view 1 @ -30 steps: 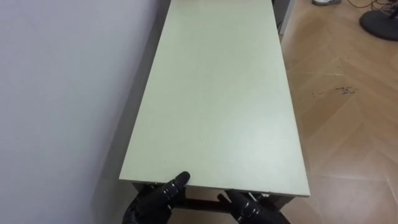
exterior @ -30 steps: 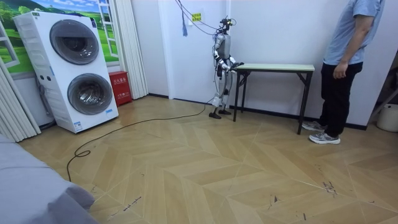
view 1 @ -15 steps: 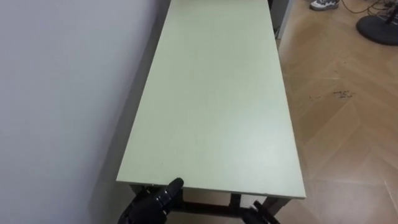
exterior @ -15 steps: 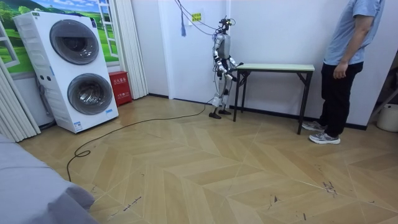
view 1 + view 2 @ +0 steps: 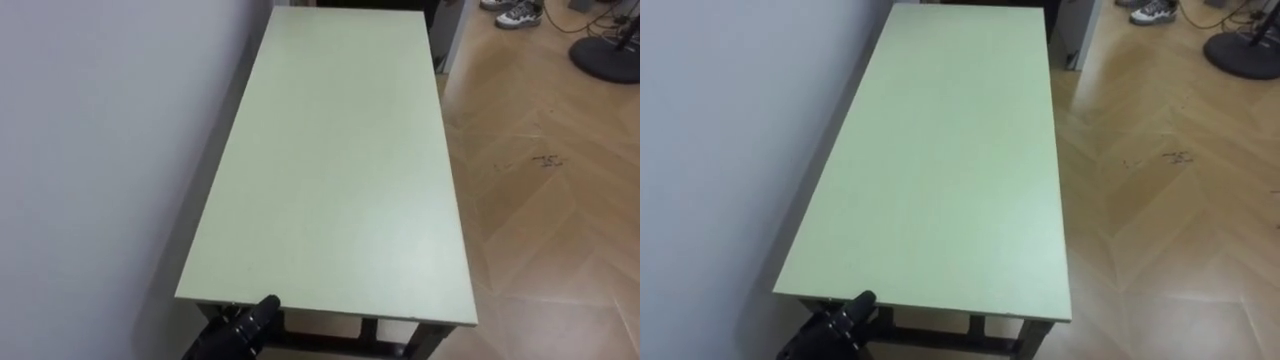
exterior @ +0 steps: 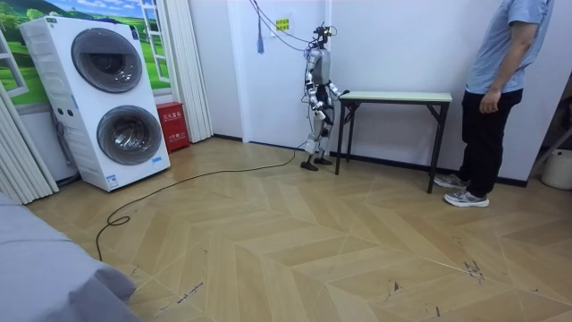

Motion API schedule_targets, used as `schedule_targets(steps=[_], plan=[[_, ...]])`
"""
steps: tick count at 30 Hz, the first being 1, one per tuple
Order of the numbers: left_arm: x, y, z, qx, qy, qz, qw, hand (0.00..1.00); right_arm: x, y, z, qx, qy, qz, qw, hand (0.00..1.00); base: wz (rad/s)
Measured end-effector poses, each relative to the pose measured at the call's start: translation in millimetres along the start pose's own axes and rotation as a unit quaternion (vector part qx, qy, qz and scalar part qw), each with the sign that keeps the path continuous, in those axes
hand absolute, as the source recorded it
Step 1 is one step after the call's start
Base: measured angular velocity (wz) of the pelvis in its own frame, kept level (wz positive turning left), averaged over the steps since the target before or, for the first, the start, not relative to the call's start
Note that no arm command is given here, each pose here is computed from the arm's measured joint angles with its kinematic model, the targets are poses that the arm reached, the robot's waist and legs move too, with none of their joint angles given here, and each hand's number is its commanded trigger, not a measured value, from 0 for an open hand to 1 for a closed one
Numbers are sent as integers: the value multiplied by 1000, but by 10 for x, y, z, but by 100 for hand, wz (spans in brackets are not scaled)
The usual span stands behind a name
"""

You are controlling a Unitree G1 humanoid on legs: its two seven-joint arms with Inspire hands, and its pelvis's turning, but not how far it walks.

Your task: Move table with human

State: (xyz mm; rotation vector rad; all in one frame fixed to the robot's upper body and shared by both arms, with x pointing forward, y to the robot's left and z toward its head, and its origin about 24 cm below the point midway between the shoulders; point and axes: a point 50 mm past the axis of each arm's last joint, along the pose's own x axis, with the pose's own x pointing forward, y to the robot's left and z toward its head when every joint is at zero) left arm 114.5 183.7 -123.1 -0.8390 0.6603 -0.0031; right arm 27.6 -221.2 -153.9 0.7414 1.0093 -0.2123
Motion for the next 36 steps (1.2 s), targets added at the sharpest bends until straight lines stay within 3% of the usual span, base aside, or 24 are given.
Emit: schedule_targets(steps=[3,8,11,29,36], plan=[[-44,63,-11,12,5,15,1000,0,-10,-25,-18,0,4,-7,1000,0,-1],[-434,569,-303,40,83,183,979,0,-19,-43,-36,-3,8,-10,1000,0,5],[-674,747,-430,52,119,241,962,0,-9,-54,-35,-11,14,-14,1000,0,9],[-802,862,-385,113,124,285,944,0,-34,-119,-64,-22,15,-26,999,0,7],[-812,894,-378,174,139,324,920,0,-25,-173,-176,-29,39,-98,994,0,1]])
